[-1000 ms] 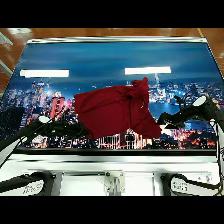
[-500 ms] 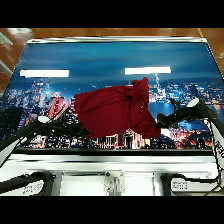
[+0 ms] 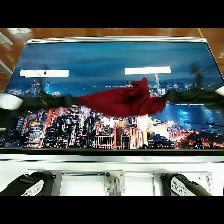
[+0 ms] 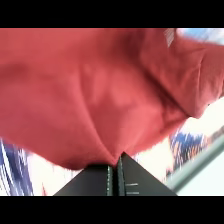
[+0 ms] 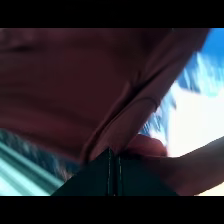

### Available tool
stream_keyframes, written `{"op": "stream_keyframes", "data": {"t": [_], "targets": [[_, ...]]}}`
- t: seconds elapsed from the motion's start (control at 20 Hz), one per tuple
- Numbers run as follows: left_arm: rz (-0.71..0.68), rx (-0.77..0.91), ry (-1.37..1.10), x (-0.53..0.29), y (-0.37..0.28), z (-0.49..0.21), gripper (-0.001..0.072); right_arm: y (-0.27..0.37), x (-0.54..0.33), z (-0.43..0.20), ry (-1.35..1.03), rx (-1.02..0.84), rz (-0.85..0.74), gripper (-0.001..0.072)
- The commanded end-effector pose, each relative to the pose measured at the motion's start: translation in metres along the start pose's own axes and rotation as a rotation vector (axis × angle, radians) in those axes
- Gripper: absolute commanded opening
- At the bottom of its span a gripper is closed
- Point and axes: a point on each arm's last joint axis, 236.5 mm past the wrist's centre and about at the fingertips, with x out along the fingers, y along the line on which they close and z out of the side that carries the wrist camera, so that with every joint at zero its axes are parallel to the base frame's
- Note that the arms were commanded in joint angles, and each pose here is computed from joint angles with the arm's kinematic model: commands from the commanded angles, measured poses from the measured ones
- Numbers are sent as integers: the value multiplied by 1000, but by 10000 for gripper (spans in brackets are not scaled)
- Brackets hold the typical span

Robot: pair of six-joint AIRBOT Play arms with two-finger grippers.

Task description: Fold the shirts.

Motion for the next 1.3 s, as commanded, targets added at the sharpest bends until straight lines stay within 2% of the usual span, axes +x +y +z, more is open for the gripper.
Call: {"op": "stream_keyframes", "data": {"t": [0.0, 0.1, 0.2, 0.35, 0.45, 0.6, 0.75, 0.95, 1.25], "targets": [[89, 433, -417, -144, -110, 132, 39, 114, -125, 100, -472, -285, 4, 68], [120, 536, -649, -231, -171, 175, 39, 177, -195, 121, -681, -403, -37, 68], [77, 551, -772, -285, -217, 187, 39, 233, -247, 120, -819, -488, -39, 69], [44, 544, -755, -298, -234, 177, 39, 287, -305, 108, -977, -589, -85, 69], [58, 550, -655, -284, -226, 159, 39, 297, -332, 101, -1035, -629, -188, 68], [120, 502, -502, -265, -200, 136, 39, 287, -354, 89, -1052, -617, -342, 69], [183, 431, -433, -255, -174, 127, 39, 268, -340, 79, -952, -598, -400, 69], [221, 320, -323, -217, -132, 111, 39, 232, -306, 91, -815, -514, -385, 69], [299, 101, -75, -106, -16, 49, 39, 123, -151, 94, -293, -260, -219, 68]]}}
